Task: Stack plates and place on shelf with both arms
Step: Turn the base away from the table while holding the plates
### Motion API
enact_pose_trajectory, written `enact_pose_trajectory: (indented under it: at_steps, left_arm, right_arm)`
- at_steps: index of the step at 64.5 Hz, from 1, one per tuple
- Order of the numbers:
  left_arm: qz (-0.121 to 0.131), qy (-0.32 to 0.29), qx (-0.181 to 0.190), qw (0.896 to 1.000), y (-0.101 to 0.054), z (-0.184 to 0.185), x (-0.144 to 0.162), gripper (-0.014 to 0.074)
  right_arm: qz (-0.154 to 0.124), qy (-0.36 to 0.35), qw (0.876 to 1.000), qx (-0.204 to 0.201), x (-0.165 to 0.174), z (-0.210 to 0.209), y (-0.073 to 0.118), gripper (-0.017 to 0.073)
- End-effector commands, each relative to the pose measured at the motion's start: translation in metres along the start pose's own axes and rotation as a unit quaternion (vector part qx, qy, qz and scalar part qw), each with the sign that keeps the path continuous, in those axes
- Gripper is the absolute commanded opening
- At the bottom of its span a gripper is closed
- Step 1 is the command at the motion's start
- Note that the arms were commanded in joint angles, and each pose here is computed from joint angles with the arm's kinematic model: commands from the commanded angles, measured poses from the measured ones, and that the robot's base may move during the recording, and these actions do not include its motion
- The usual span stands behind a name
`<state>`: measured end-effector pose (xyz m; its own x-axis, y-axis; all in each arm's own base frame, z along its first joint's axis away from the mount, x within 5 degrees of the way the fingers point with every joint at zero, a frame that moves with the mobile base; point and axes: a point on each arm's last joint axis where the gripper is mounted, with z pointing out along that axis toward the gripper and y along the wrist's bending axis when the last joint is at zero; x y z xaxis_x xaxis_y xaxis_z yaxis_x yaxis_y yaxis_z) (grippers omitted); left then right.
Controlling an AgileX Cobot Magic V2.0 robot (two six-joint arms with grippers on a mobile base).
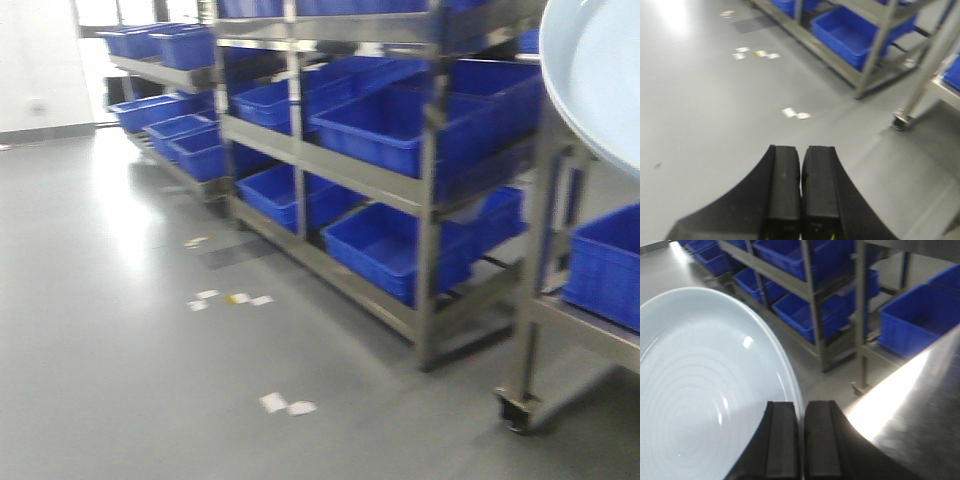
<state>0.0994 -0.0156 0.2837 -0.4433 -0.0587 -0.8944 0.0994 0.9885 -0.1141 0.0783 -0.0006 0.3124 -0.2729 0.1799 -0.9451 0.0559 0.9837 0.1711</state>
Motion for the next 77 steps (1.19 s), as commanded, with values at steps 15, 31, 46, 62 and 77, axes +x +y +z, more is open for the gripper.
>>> enact_pose_trajectory:
  at_steps: [15,31,46,62,77]
  left_arm:
    - [-0.007,-0.055,0.008,0.998,-0.0022,-0.0046,-0.016,0.0087]
    - [-0.007,-0.055,0.008,0.998,-0.0022,-0.0046,-0.016,0.0087]
    - [-0.007,-0.055,0.008,0.998,-0.0022,-0.0046,-0.016,0.0087]
    - [-0.007,-0.055,0.008,0.998,-0.0022,-0.0046,-0.016,0.0087]
    - [-0.007,-0.053,0.008,0.999,-0.0023,-0.0009,-0.0171,0.0087]
  right_arm:
    - [-0.002,-0.063,0.998,-0.009,-0.0178,-0.0045,0.0028,0.0024]
    - [-0.002,-0.063,0.998,-0.009,-0.0178,-0.0045,0.0028,0.0024]
    - [-0.002,-0.063,0.998,-0.009,-0.0178,-0.0045,0.0028,0.0024]
    - [-0.002,-0.063,0.998,-0.009,-0.0178,-0.0045,0.0028,0.0024]
    - [-0.002,-0.058,0.998,-0.008,-0.0176,-0.0025,0.0027,0.0024]
